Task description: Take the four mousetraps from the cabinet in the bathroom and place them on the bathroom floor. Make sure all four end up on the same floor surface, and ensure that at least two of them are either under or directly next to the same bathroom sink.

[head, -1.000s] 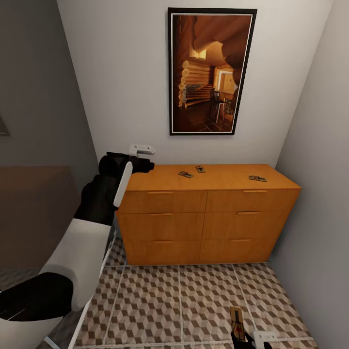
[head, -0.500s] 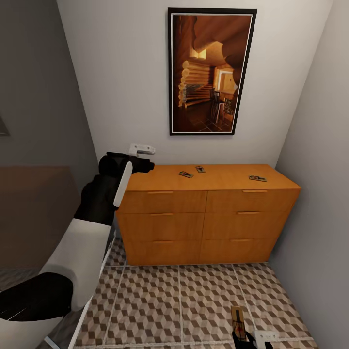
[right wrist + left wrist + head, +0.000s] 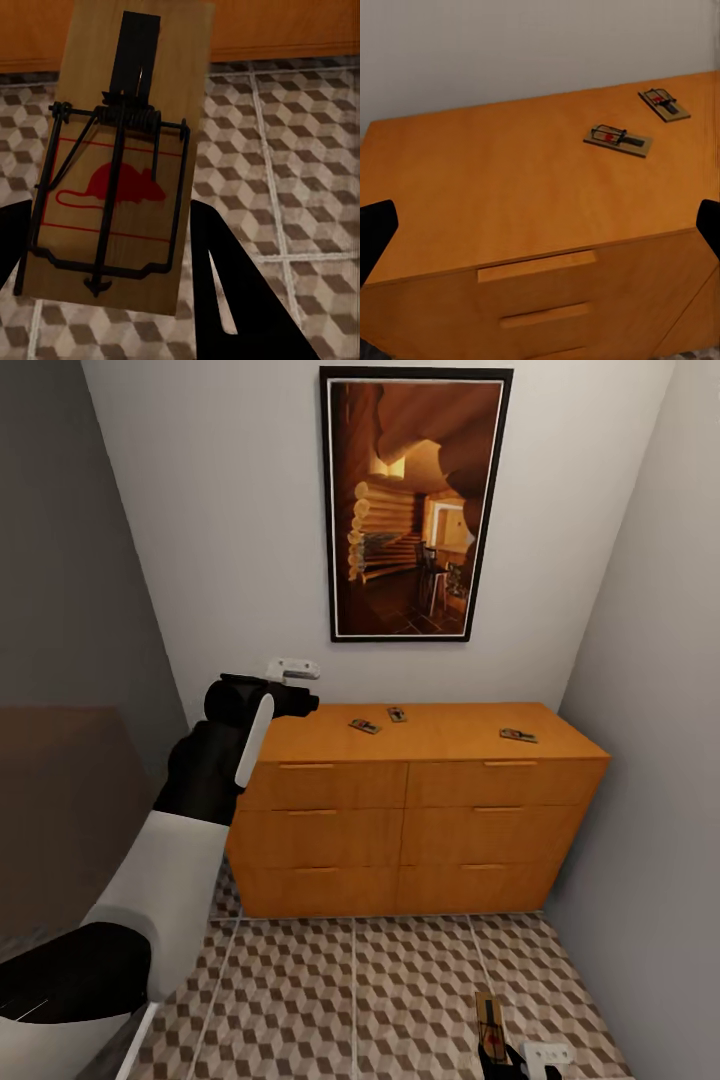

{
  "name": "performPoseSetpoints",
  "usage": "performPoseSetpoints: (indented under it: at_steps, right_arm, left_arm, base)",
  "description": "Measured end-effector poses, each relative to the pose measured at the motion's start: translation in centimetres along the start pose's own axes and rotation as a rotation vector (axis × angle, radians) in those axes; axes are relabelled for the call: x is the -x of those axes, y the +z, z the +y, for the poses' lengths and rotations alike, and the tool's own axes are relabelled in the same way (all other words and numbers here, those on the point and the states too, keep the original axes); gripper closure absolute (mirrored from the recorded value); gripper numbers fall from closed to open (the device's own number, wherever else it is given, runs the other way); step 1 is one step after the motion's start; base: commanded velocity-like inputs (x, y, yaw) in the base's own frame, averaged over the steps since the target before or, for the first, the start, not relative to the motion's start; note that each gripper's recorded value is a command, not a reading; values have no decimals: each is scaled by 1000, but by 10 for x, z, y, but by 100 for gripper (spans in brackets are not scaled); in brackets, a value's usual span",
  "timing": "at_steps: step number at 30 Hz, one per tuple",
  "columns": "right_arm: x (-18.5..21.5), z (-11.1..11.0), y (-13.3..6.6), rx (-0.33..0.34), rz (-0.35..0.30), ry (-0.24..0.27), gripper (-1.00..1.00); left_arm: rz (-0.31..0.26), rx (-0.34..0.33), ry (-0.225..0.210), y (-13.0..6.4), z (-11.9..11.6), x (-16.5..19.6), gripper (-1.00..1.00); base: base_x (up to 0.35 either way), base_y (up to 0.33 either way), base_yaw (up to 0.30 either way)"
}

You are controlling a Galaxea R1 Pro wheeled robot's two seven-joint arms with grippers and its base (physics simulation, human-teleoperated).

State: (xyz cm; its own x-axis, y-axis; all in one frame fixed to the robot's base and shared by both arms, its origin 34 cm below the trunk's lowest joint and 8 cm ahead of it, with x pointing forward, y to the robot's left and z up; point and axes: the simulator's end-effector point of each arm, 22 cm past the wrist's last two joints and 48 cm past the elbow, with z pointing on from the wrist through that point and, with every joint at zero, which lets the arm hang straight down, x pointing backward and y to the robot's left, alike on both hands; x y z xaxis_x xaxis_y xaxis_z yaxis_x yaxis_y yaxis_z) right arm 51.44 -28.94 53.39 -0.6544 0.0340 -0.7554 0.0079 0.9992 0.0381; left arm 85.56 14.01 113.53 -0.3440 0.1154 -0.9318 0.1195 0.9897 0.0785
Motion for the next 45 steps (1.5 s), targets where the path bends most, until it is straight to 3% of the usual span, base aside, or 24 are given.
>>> performPoseSetpoints:
  at_steps: [24, 45]
  right_arm:
    - [-1, 1, 0, 2, 2, 1, 100]
    - [-1, 2, 0, 1, 3, 1, 100]
  left_arm:
    - [23, -2, 2, 5, -2, -8, -100]
    - [94, -7, 5, 20, -4, -35, -100]
  base:
    - [246, -195, 0]
    - [146, -128, 0]
